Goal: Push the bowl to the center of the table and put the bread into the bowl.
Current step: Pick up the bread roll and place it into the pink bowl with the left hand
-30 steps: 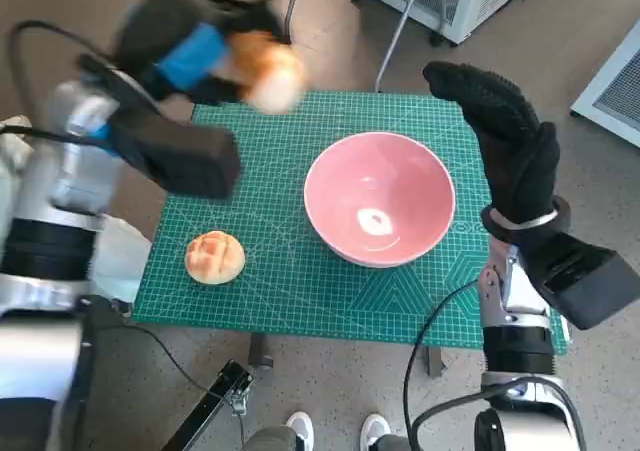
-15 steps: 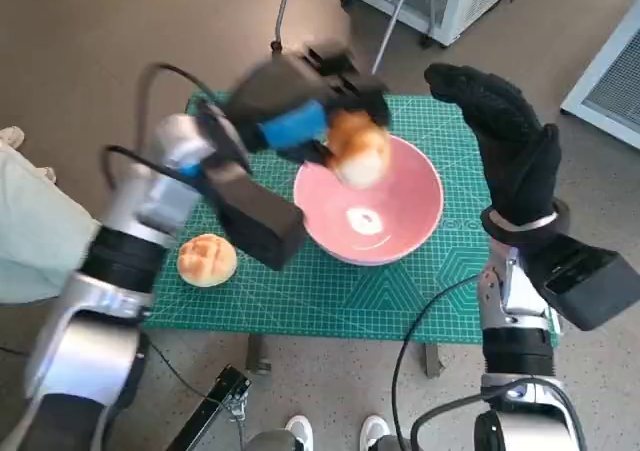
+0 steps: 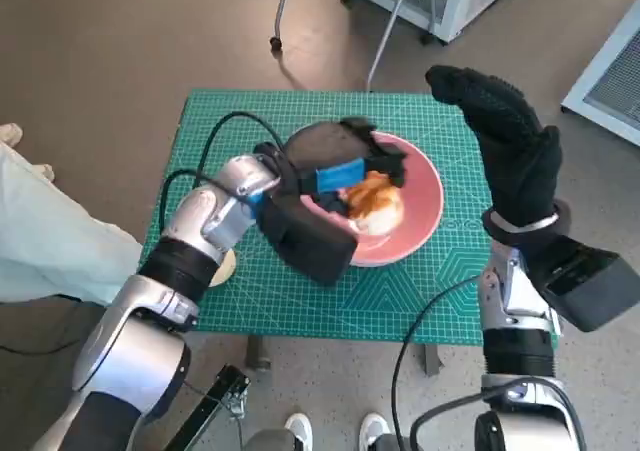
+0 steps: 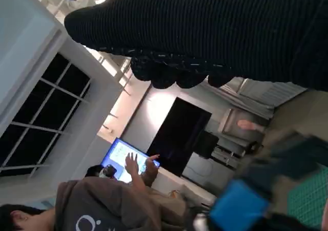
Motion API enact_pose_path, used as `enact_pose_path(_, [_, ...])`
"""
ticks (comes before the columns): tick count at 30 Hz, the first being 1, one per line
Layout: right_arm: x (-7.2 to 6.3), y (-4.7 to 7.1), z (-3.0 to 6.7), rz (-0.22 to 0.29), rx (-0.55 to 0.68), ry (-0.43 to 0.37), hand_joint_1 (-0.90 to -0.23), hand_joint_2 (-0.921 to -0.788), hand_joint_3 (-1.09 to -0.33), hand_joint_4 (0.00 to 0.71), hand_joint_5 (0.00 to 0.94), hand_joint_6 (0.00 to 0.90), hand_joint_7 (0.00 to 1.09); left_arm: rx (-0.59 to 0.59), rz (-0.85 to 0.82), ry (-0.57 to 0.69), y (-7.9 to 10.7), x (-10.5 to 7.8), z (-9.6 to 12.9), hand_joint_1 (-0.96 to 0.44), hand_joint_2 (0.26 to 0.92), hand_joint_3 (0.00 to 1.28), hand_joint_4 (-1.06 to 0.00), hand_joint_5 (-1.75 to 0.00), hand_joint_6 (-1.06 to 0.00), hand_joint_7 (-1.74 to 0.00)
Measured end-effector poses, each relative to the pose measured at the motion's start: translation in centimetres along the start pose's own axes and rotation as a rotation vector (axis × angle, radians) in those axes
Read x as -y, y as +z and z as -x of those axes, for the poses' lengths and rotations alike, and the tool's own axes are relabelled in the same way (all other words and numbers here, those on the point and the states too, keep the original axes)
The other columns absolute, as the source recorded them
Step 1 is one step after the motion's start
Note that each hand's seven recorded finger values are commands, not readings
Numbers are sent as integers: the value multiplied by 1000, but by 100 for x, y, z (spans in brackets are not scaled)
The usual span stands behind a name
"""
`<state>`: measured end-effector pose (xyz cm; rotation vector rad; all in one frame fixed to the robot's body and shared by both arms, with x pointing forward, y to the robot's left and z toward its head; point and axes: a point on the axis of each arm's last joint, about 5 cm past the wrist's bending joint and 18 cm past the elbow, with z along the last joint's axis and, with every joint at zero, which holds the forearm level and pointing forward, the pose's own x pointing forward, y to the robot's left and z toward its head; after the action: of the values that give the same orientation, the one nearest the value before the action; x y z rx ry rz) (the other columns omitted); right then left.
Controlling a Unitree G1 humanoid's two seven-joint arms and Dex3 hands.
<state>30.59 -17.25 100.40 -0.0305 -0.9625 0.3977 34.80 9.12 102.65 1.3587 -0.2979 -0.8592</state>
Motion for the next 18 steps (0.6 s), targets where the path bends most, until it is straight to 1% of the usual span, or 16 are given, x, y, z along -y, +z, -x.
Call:
enact_pose_path(2, [6, 2, 4, 2, -1, 0, -695, -921, -759, 295, 5, -1, 882, -30, 43, -43, -2, -20, 18, -60, 817, 26, -15, -32, -12, -260])
enact_pose_path(5, [10, 4, 5, 5, -1, -2, -696, -921, -759, 296, 6, -1, 881, -17, 93, -51, 1, -59, 76, -63, 808, 17, -4, -10, -3, -263])
enact_pose_path(12, [4, 5, 2, 6, 1, -5, -698, -921, -759, 296, 5, -1, 883, 57, 133, 27, -11, -174, 274, -66, 807, 11, -7, -4, 0, -319])
enact_pose_path(18, [-9, 19, -8, 5, 15, -8, -697, -921, -758, 296, 5, -1, 885, 79, 151, 91, -63, -292, 591, -47, 809, 10, -41, -16, -3, -348])
